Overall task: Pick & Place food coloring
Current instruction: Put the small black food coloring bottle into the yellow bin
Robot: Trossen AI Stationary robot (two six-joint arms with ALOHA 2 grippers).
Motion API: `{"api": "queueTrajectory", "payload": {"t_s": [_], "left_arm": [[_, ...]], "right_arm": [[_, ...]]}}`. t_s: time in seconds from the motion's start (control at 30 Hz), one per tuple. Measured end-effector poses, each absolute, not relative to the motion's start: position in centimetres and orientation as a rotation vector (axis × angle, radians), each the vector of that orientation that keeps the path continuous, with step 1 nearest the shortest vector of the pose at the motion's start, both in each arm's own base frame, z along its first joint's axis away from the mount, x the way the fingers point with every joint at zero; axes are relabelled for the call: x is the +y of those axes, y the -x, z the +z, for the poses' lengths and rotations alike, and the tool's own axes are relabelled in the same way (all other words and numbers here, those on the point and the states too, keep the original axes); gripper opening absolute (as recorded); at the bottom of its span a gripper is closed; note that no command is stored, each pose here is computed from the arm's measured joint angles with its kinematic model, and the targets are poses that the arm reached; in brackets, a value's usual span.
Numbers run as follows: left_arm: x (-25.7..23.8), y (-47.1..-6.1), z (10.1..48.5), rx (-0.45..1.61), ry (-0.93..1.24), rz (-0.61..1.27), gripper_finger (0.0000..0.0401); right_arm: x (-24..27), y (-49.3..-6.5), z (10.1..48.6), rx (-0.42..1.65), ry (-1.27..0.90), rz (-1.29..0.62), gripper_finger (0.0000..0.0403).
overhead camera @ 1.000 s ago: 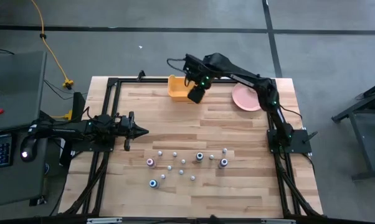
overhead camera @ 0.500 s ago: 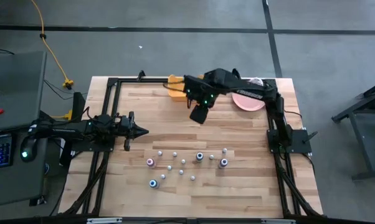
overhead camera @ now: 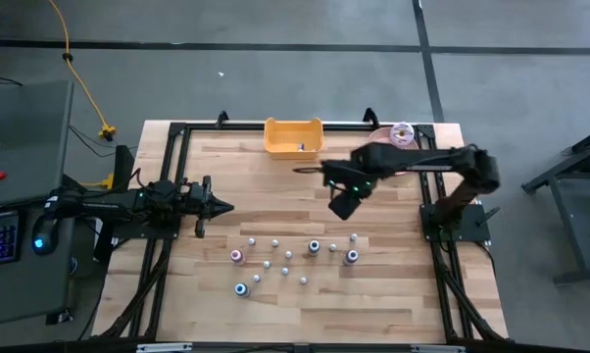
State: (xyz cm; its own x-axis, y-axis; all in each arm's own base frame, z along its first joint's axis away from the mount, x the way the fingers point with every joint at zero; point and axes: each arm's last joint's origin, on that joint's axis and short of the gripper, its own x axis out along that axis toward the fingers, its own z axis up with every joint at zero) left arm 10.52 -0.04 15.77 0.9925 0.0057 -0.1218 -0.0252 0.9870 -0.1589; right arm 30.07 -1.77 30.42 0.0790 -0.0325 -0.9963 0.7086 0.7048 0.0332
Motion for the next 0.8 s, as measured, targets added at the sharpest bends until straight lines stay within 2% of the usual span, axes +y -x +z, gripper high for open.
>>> {"api": "queueTrajectory", "payload": {"t_s": [0.3, 0.57, 0.8], "left_arm": [[0.0, -10.5, 15.8, 0.122, 0.161, 0.015, 0.0001], [0.0, -10.5, 15.8, 0.121, 0.161, 0.015, 0.0001], [0.0, -10.5, 15.8, 0.122, 0.161, 0.015, 0.0001]], "right_arm": [[0.8, -25.7, 25.0, 1.274, -0.891, -0.773, 0.0134], [2.3, -25.3, 22.4, 1.198, -0.949, -0.768, 0.0136], [3.0, -25.5, 21.8, 1.178, -0.953, -0.726, 0.0187]]}}
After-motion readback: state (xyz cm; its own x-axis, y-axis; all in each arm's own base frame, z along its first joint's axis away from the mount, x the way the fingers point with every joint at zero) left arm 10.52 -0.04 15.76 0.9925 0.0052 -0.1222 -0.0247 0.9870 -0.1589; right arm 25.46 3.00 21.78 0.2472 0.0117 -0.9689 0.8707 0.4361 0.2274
